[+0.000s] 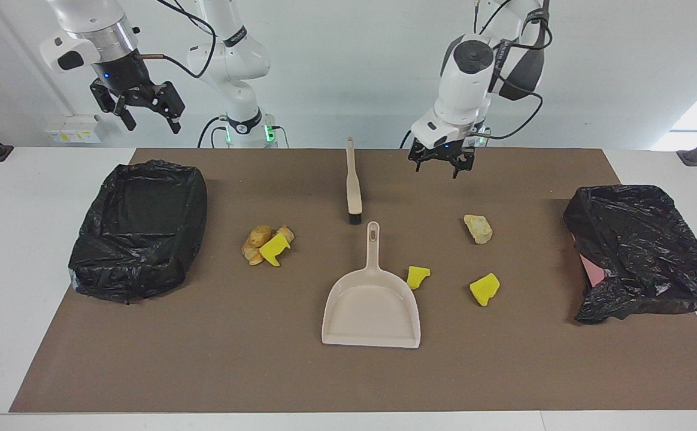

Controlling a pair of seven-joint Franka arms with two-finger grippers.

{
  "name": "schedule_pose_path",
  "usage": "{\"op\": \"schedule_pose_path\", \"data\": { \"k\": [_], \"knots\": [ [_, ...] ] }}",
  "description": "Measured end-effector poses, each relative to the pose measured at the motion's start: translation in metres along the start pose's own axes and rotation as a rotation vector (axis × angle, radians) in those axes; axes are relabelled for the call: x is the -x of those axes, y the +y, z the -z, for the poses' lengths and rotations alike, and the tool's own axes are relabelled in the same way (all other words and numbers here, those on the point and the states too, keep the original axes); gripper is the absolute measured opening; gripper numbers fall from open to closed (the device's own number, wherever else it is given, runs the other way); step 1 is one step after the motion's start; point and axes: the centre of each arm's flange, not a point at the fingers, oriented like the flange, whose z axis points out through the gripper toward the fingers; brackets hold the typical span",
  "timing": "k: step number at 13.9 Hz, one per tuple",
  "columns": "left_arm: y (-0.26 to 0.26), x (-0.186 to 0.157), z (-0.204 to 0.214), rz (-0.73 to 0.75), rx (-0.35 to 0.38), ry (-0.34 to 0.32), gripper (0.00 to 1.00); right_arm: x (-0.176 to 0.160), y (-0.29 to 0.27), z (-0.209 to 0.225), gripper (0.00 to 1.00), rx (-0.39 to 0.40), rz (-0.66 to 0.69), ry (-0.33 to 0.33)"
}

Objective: Sweep and dump trash in bin
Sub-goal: 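Reach down and grasp the beige brush handle with the left gripper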

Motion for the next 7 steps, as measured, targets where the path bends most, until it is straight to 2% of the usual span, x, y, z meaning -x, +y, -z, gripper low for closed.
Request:
{"op": "schedule_pose_path", "data": {
  "k": [7],
  "knots": [
    [0.144,0.07,-0.069,0.103,0.019,0.054,1.0,0.0,0.004,0.0,1.0,0.0,0.024,-0.001]
  ]
}}
